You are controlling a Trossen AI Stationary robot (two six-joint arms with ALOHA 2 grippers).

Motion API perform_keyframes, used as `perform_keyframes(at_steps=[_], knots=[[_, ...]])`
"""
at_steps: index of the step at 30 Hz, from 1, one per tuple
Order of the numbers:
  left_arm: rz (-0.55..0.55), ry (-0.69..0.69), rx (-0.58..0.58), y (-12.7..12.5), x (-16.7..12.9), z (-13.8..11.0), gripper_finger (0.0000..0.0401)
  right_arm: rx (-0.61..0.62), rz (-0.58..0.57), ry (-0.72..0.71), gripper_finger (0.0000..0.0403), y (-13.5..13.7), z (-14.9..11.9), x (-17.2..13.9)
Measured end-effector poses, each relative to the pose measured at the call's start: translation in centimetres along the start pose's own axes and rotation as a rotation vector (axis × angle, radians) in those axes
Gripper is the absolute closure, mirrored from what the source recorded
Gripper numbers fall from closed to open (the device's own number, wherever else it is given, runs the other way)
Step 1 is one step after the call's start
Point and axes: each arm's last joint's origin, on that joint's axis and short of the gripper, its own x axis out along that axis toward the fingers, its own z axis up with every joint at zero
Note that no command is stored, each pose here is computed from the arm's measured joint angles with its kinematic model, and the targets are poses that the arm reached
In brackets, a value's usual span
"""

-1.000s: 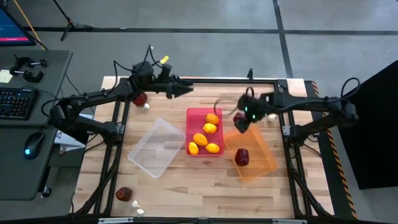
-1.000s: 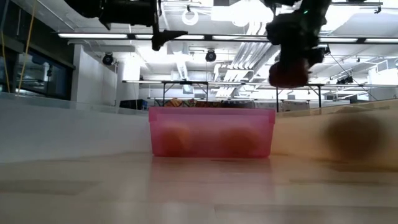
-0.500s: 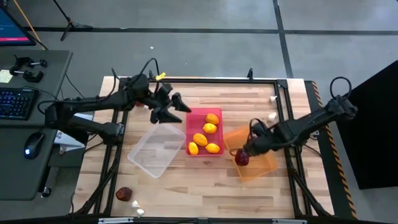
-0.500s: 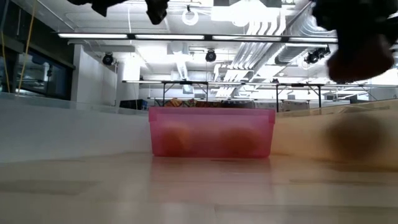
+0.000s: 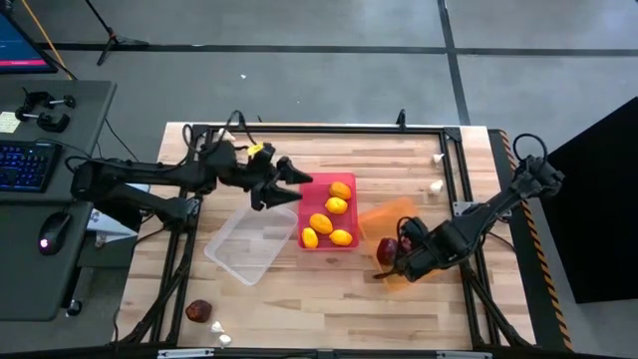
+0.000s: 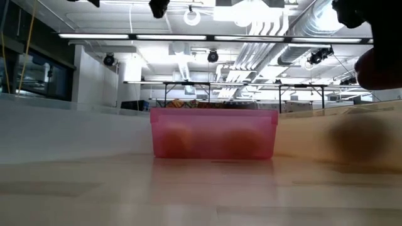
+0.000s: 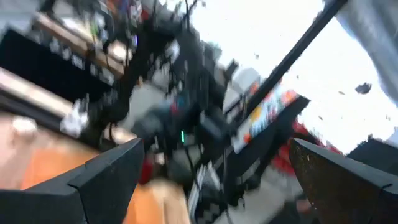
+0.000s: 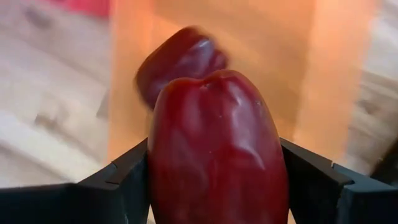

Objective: Sort produce into baskets
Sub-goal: Put the red apple into the orange bin

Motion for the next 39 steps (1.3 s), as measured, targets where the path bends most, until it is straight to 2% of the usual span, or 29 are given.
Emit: perform_keyframes(at_steps=[4, 15, 25, 31, 35, 39], knots=[[0.014, -0.068, -0.020, -0.30, 0.15, 0.24, 0.0014, -0.047, -0.016, 0.006, 0.0137, 0.31, -0.39, 0.46], [0.073, -0.117, -0.048, -0.29, 0.22, 0.21, 0.0014, -0.069, -0.102, 0.010, 0.0137, -0.49, -0.33, 0.45], [0.084, -0.126, -0.047, -0.24, 0.21, 0.25, 0.0013, -0.141, -0.092, 0.021, 0.0137, -0.40, -0.36, 0.46], [0.084, -0.125, -0.048, -0.23, 0.21, 0.25, 0.0013, -0.142, -0.089, 0.022, 0.0134, -0.37, -0.37, 0.46], [0.083, -0.124, -0.048, -0.23, 0.21, 0.24, 0.0013, -0.140, -0.090, 0.049, 0.0109, -0.38, -0.43, 0.46], [0.076, -0.118, -0.048, -0.25, 0.21, 0.22, 0.0013, -0.139, -0.091, 0.050, 0.0061, -0.39, -0.43, 0.46]])
